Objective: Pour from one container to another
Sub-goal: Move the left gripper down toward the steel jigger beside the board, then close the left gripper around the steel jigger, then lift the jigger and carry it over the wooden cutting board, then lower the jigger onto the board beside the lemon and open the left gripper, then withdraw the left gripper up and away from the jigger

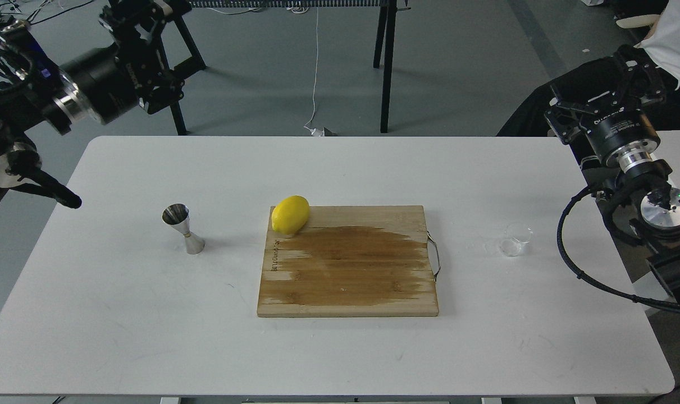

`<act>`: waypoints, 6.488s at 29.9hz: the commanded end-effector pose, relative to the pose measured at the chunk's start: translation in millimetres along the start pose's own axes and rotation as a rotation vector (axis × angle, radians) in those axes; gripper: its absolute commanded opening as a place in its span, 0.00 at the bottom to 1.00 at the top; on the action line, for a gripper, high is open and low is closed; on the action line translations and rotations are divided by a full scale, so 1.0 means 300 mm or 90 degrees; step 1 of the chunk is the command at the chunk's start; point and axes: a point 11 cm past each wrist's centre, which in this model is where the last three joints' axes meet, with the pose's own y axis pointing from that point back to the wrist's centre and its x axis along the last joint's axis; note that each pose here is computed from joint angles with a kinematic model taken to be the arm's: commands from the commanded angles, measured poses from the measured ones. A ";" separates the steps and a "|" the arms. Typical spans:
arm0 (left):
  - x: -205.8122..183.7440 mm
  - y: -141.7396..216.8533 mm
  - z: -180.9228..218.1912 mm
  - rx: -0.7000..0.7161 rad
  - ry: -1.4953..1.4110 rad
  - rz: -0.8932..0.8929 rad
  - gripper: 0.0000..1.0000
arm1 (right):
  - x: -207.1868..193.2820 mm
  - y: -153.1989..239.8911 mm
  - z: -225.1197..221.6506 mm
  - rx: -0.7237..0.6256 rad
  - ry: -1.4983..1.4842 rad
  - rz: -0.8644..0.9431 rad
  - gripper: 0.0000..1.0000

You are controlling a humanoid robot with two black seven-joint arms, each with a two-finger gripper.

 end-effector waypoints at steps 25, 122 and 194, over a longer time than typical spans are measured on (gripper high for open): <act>-0.379 0.480 -0.648 0.273 -0.610 -0.107 0.84 | 0.044 0.022 0.007 0.005 -0.001 0.023 1.00; -0.937 -0.362 -0.376 -0.012 -0.674 -0.232 0.25 | 0.179 0.118 -0.085 0.038 0.027 0.096 1.00; -0.099 0.001 -0.178 -0.083 0.096 0.193 1.00 | 0.248 0.295 -0.125 0.118 -0.073 0.106 1.00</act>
